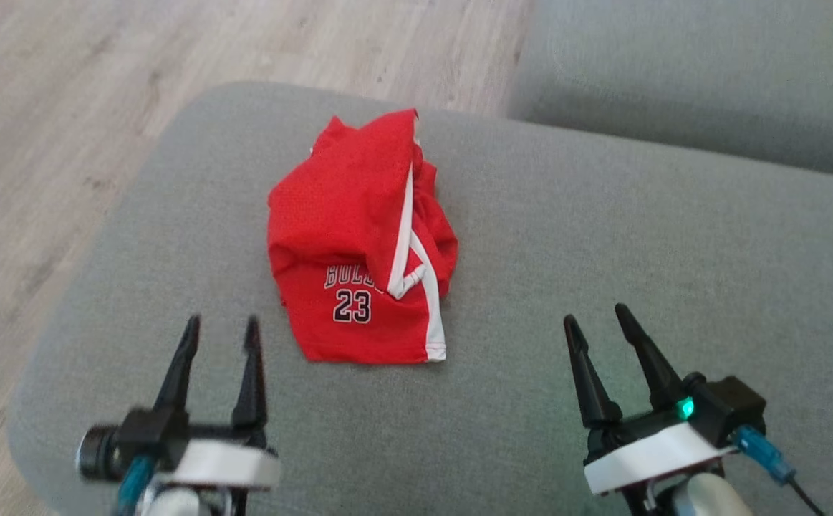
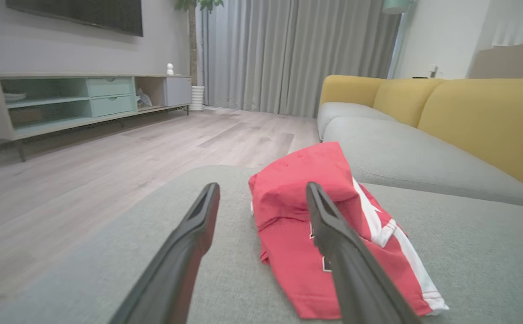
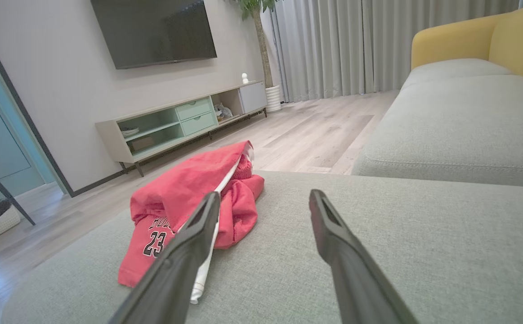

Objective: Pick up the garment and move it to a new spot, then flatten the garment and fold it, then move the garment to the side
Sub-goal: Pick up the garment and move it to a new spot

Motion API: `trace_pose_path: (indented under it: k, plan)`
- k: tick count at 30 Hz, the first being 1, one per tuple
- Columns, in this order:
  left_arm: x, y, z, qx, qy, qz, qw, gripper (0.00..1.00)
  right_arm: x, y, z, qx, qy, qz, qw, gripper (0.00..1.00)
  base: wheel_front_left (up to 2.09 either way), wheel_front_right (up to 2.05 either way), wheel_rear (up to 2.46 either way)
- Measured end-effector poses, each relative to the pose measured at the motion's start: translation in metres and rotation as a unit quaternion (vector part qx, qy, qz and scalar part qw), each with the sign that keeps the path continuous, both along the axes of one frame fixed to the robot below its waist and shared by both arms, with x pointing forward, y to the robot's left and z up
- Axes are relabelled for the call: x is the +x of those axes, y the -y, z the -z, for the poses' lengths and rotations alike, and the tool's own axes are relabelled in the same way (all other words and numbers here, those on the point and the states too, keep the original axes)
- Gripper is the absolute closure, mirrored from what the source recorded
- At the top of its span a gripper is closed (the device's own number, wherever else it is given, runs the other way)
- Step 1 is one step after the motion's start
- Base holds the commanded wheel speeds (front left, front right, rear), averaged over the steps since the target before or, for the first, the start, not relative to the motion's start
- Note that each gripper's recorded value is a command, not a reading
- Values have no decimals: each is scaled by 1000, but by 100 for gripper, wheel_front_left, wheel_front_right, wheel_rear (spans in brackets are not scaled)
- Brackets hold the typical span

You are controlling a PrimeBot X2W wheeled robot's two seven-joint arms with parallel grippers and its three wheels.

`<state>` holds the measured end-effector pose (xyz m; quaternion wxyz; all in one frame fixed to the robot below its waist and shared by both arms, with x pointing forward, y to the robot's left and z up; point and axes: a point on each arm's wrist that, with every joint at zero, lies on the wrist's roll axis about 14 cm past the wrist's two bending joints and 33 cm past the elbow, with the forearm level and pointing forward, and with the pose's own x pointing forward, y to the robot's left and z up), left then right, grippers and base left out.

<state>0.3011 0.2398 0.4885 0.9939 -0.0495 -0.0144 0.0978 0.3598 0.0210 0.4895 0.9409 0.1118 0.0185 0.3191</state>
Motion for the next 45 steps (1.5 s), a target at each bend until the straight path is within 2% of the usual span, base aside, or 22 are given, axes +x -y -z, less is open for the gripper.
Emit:
trace_pose_path:
  k: [4, 5, 9, 13, 16, 19, 27, 28, 29, 34, 39, 41, 45]
  plan:
    - [40, 13, -3, 15, -11, 52, 998, 0, 14, 2, 6, -2, -3, 7, 1000, 0, 0, 0, 0]
    - [40, 13, -3, 15, -11, 52, 998, 0, 14, 2, 6, -2, -3, 7, 1000, 0, 0, 0, 0]
    - [84, 27, -6, 60, -50, 113, 990, 0, 30, 6, 10, 0, -6, 16, 1000, 0, 0, 0, 0]
    - [118, 43, 5, 103, -105, 167, 975, 0, 42, 12, 18, 1, -12, 27, 1000, 0, 0, 0, 0]
    - [133, 57, 22, 136, -156, 209, 956, 0, 49, 18, 25, -1, -20, 38, 999, 0, 0, 0, 0]
    - [145, 57, 40, 148, -206, 220, 942, 0, 56, 25, 31, -2, -26, 49, 998, 0, 0, 0, 0]
    - [156, 42, 80, 159, -292, 205, 921, 0, 65, 37, 38, -3, -32, 67, 997, 0, 0, 0, 0]
    - [155, 42, 83, 158, -297, 205, 919, 62, 65, 39, 38, -3, -33, 69, 997, 0, 0, 0, 0]
    - [155, 44, 85, 156, -296, 208, 919, 100, 65, 40, 38, -3, -32, 71, 997, 0, 0, 0, 0]
    - [163, 50, 61, 141, -233, 203, 941, 100, 63, 42, 31, -4, -24, 73, 997, 0, 0, 0, 0]
    - [177, 58, -2, 100, -107, 195, 970, 100, 60, 45, 18, 0, -10, 78, 997, 0, 0, 0, 0]
    - [176, 62, -35, 90, -44, 196, 975, 100, 58, 46, 12, 2, -4, 80, 997, 0, 0, 0, 0]
    - [162, 68, -95, 63, 70, 189, 977, 100, 49, 50, 3, 8, 2, 85, 996, 0, 0, 0, 0]
